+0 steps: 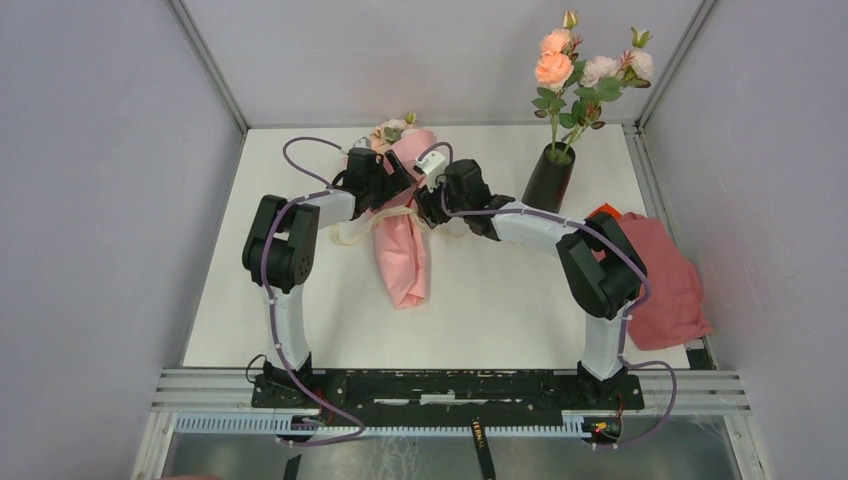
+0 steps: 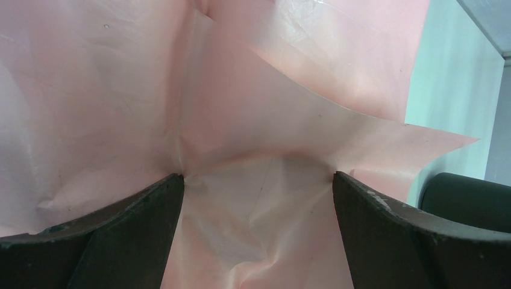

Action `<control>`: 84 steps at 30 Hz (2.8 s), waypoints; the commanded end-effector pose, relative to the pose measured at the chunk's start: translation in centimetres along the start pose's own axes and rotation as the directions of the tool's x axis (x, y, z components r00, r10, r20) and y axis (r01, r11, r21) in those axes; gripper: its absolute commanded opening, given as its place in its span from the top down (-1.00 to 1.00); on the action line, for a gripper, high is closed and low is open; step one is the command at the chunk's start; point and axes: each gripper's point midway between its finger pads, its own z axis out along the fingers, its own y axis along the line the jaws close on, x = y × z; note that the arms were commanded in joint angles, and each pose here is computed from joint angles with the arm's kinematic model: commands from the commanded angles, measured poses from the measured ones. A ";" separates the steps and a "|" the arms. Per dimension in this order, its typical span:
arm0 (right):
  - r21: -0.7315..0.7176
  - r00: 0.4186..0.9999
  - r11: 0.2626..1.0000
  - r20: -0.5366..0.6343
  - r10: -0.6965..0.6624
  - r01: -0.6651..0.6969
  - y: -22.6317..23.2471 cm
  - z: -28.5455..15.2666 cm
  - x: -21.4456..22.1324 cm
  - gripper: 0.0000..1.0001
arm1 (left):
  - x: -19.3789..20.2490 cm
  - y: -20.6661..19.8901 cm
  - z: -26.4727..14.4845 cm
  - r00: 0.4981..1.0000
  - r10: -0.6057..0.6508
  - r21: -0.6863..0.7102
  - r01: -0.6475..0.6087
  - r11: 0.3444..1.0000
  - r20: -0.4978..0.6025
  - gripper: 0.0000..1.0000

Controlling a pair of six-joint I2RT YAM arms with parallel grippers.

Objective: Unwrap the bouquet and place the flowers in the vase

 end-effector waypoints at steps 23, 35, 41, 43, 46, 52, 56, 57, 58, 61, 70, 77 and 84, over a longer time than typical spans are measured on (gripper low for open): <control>-0.088 0.996 0.996 0.080 0.035 -0.028 0.6 3.7 -3.1 0.53 | 2.8 3.5 0.6 0.997 -0.022 -0.097 0.015 0.995 -0.080 -1.00; 0.054 0.983 0.998 0.183 0.023 -0.034 -2.2 -2.4 -6.2 1.00 | 3.1 4.3 0.9 0.996 -0.035 -0.114 0.025 0.993 -0.084 -1.00; 0.093 0.967 0.995 0.254 -0.003 -0.021 -2.6 -6.4 -8.9 1.00 | 3.1 4.6 1.2 0.996 -0.040 -0.116 0.030 0.993 -0.084 -1.00; 0.111 0.963 0.994 0.268 -0.010 -0.020 -2.8 -7.4 -9.5 1.00 | 3.1 4.7 1.1 0.996 -0.041 -0.119 0.031 0.992 -0.081 -1.00; 0.129 0.956 0.992 0.294 -0.022 -0.017 -3.0 -9.0 -10.3 1.00 | 2.8 5.0 1.1 0.996 -0.041 -0.126 0.032 0.992 -0.075 -1.00; 0.151 0.950 0.988 0.310 -0.033 -0.015 -3.1 -11.2 -10.8 1.00 | 2.8 5.4 1.2 0.996 -0.051 -0.123 0.041 0.992 -0.076 -1.00; 0.210 0.940 0.977 0.338 -0.055 -0.018 -3.9 -13.7 -11.7 1.00 | 2.8 5.5 1.3 0.996 -0.052 -0.125 0.042 0.991 -0.077 -1.00; 0.219 0.935 0.976 0.349 -0.062 -0.017 -4.0 -14.5 -12.1 1.00 | 2.8 5.5 1.3 0.996 -0.052 -0.124 0.042 0.991 -0.077 -1.00; 0.229 0.929 0.973 0.363 -0.069 -0.017 -4.0 -15.4 -12.7 1.00 | 2.8 5.5 1.3 0.996 -0.052 -0.123 0.043 0.991 -0.078 -1.00; 0.303 0.910 0.953 0.403 -0.096 -0.034 -5.3 -18.7 -14.7 1.00 | 2.8 5.5 1.3 0.995 -0.053 -0.122 0.043 0.992 -0.079 -1.00; 0.576 0.831 0.807 0.508 -0.228 -0.131 -12.1 -33.6 -23.8 1.00 | 2.7 5.1 1.0 0.996 -0.050 -0.110 0.041 0.993 -0.077 -1.00; 0.670 0.733 0.713 0.589 -0.340 -0.207 -13.3 -45.3 -29.3 1.00 | 2.4 4.1 1.0 0.996 -0.063 -0.063 0.058 0.996 -0.069 -1.00; 0.622 0.714 0.762 0.617 -0.332 -0.183 -12.3 -45.1 -29.8 1.00 | 2.3 3.9 1.1 0.996 -0.061 -0.051 0.058 0.997 -0.061 -1.00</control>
